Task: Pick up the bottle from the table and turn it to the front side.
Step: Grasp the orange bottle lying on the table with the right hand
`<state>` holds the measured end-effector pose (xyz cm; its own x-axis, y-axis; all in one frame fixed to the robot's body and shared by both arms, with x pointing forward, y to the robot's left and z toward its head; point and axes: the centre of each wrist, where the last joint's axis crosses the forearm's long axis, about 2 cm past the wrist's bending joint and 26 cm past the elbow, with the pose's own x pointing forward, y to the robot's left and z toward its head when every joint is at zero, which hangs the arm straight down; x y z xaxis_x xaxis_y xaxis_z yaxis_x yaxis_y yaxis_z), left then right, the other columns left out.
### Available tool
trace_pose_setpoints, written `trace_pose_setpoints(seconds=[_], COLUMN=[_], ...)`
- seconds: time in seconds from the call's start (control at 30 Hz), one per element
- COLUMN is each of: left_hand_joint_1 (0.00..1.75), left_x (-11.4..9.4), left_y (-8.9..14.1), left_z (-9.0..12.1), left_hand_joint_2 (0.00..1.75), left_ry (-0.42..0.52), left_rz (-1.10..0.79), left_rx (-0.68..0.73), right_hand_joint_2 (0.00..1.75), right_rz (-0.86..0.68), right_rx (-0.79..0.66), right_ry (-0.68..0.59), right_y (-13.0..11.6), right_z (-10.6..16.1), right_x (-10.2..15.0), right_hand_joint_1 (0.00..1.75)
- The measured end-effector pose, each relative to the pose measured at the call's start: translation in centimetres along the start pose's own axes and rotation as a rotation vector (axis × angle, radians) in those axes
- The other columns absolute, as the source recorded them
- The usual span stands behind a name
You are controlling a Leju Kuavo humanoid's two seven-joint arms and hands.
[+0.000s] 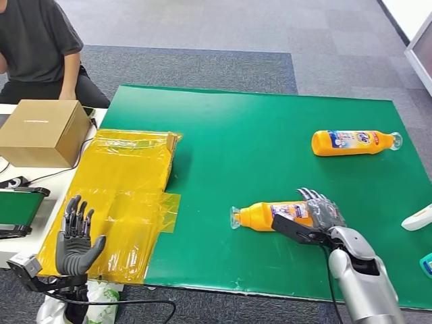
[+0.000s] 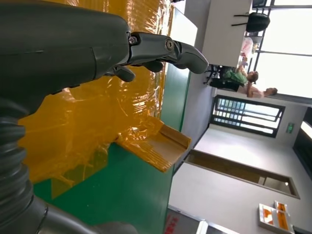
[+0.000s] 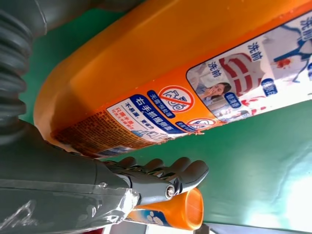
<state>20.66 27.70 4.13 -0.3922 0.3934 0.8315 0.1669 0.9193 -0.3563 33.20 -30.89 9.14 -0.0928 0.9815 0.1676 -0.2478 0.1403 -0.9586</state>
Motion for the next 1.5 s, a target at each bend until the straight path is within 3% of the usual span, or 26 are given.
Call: trace_pose_setpoints(seconds=[0.4, 0.53, 0.7, 0.93, 1.13, 1.27, 1.5], left_hand_joint_1=[0.00, 0.00, 0.00, 0.00, 0.00, 0.00, 0.00], left_x=[-0.1, 0.0, -0.1, -0.1, 0.0, 0.5, 0.2], left_y=[0.1, 0.2, 0.3, 0.3, -0.3, -1.2, -4.2], left_z=[0.1, 0.2, 0.3, 0.6, 0.4, -0.4, -2.6], left_hand_joint_2=[1.75, 1.75, 1.75, 1.75, 1.75, 1.75, 1.75], left_ry=[0.003, 0.006, 0.009, 0.021, 0.017, 0.015, 0.031], left_rz=[0.000, -0.003, -0.004, -0.016, -0.014, 0.002, 0.148], left_rx=[0.008, 0.009, 0.009, 0.007, -0.014, -0.047, -0.241], right_hand_joint_2=[1.75, 1.75, 1.75, 1.75, 1.75, 1.75, 1.75], right_rz=[0.062, 0.082, 0.086, 0.050, -0.058, -0.211, -0.489], right_rx=[0.007, 0.030, 0.056, -0.041, -0.258, -0.389, -0.446], right_ry=[-0.010, -0.011, -0.045, -0.104, -0.230, -0.338, -0.523], right_y=[0.2, 0.0, -0.4, 0.0, -1.9, -3.9, -5.0], right_z=[-0.2, -0.4, -1.1, -0.1, 2.1, 3.3, 3.8], right_x=[0.6, 0.8, 0.5, 1.8, 7.0, 10.6, 15.8], right_hand_joint_1=[0.04, 1.75, 1.75, 1.75, 1.75, 1.75, 1.75])
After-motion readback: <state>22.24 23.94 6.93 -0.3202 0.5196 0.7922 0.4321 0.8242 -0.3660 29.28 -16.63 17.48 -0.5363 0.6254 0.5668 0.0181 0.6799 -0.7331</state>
